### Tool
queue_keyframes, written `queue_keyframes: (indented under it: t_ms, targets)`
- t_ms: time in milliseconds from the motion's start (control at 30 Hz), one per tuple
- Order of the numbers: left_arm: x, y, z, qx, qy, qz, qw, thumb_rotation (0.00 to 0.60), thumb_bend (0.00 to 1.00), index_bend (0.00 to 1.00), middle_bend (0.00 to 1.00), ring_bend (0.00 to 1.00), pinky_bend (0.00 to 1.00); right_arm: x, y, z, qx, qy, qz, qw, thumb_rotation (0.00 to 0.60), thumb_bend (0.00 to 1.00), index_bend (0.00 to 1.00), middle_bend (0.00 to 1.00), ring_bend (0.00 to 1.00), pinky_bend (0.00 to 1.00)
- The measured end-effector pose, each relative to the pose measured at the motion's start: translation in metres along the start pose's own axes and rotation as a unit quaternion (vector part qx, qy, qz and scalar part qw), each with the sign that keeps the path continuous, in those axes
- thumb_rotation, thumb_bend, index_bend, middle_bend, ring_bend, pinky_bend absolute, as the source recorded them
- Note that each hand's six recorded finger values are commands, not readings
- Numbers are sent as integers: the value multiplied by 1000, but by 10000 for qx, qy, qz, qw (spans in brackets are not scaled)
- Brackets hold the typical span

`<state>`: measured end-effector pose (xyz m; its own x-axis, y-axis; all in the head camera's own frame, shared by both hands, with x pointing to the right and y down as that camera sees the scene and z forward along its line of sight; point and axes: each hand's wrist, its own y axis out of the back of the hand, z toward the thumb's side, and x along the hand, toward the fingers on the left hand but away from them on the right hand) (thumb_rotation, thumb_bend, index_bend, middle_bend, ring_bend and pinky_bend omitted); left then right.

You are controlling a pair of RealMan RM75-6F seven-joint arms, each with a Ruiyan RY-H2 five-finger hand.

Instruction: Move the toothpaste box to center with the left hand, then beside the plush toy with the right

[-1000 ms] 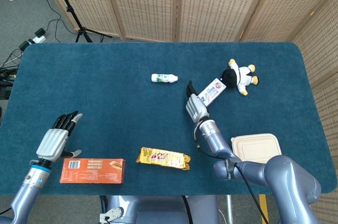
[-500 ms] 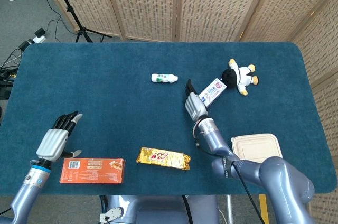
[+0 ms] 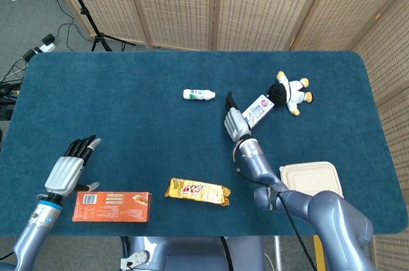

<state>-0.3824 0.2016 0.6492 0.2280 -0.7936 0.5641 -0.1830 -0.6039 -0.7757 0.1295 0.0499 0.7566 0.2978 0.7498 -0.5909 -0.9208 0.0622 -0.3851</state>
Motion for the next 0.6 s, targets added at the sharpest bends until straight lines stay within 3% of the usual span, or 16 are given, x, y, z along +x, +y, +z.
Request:
queue_keyframes:
  t_ms: [600]
  targets:
    - [-2,1,4,-22,-82,14,10000,600,0,0,0,0,0,3,-25,-5,52,-118,363,9993,600,814,277,134,0,7]
